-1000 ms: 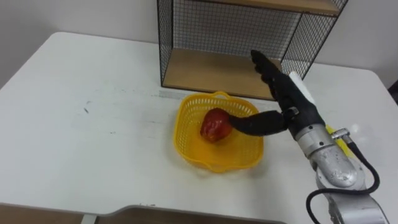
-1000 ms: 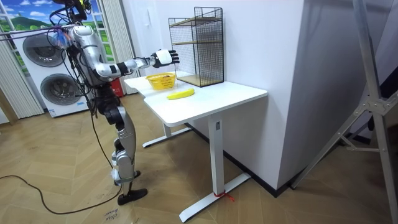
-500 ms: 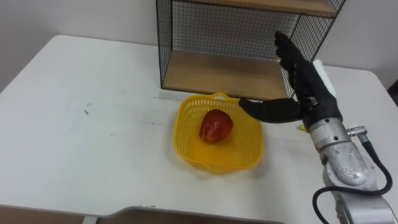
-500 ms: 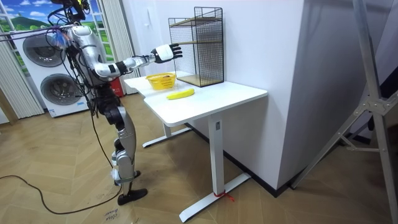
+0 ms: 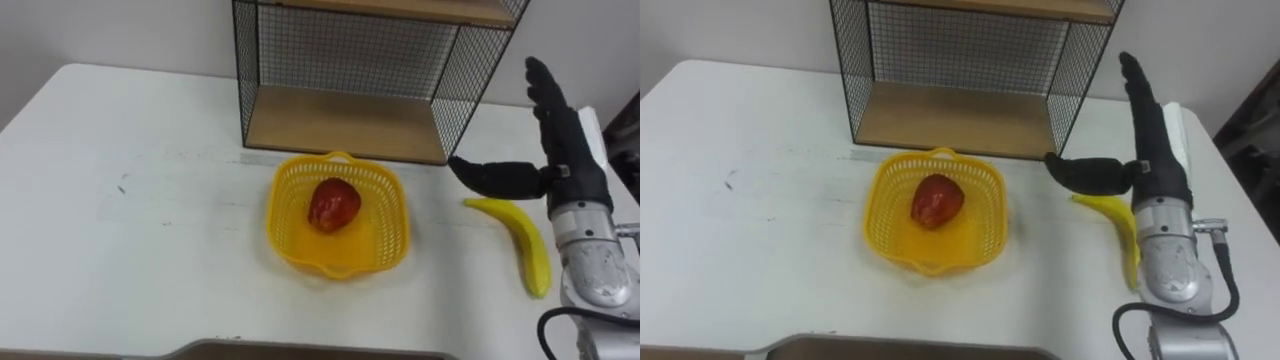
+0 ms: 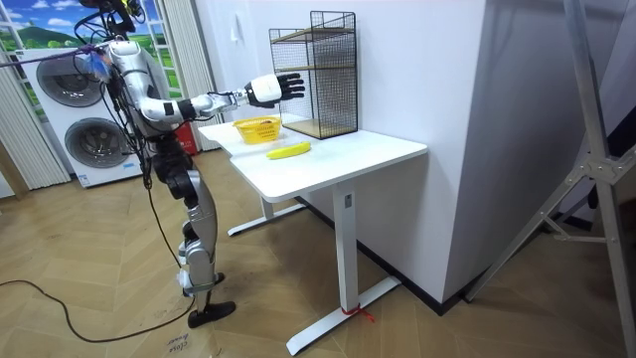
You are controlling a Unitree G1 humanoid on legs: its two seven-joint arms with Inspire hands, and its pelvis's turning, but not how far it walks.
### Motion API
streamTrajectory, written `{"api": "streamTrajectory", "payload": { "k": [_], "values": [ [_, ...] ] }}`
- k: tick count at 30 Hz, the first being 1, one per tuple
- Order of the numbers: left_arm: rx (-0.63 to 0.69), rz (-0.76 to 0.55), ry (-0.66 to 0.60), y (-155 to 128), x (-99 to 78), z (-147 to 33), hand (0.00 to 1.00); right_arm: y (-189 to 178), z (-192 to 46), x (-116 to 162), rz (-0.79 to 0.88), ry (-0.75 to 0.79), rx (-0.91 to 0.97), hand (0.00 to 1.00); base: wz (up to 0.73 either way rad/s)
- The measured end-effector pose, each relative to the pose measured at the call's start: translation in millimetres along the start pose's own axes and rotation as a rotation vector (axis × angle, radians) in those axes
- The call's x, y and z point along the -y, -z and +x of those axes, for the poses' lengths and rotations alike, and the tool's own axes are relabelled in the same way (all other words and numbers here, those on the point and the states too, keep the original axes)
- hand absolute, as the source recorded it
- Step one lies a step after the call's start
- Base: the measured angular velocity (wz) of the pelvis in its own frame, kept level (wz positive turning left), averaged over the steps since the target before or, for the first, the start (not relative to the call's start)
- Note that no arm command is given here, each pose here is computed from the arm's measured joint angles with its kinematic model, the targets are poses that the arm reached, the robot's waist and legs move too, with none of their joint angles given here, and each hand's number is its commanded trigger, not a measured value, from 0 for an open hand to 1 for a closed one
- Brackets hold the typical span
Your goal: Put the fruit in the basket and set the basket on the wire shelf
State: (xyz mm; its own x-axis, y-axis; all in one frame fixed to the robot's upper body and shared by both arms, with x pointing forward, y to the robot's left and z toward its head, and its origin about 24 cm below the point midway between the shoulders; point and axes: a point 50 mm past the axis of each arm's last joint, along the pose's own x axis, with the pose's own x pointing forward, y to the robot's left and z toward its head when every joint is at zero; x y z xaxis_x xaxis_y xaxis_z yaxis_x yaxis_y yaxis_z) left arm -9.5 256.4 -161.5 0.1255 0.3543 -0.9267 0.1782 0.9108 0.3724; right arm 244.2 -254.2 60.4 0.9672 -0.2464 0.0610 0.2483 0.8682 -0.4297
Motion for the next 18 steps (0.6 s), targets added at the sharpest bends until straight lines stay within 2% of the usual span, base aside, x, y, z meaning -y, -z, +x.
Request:
{"api": "streamTrajectory", "payload": {
  "k": [10, 18],
  "values": [
    [-0.028, 0.004, -0.008, 2.0, -2.6, 0.2, 0.0, 13.1, 1.3, 17.3, 0.001, 0.154, -0.061, 0.0, -0.02],
    [-0.048, 0.01, -0.01, 4.7, -3.1, -0.1, 0.0, 29.7, 4.9, 16.9, -0.006, 0.167, -0.143, 0.0, 0.0]
  ]
}}
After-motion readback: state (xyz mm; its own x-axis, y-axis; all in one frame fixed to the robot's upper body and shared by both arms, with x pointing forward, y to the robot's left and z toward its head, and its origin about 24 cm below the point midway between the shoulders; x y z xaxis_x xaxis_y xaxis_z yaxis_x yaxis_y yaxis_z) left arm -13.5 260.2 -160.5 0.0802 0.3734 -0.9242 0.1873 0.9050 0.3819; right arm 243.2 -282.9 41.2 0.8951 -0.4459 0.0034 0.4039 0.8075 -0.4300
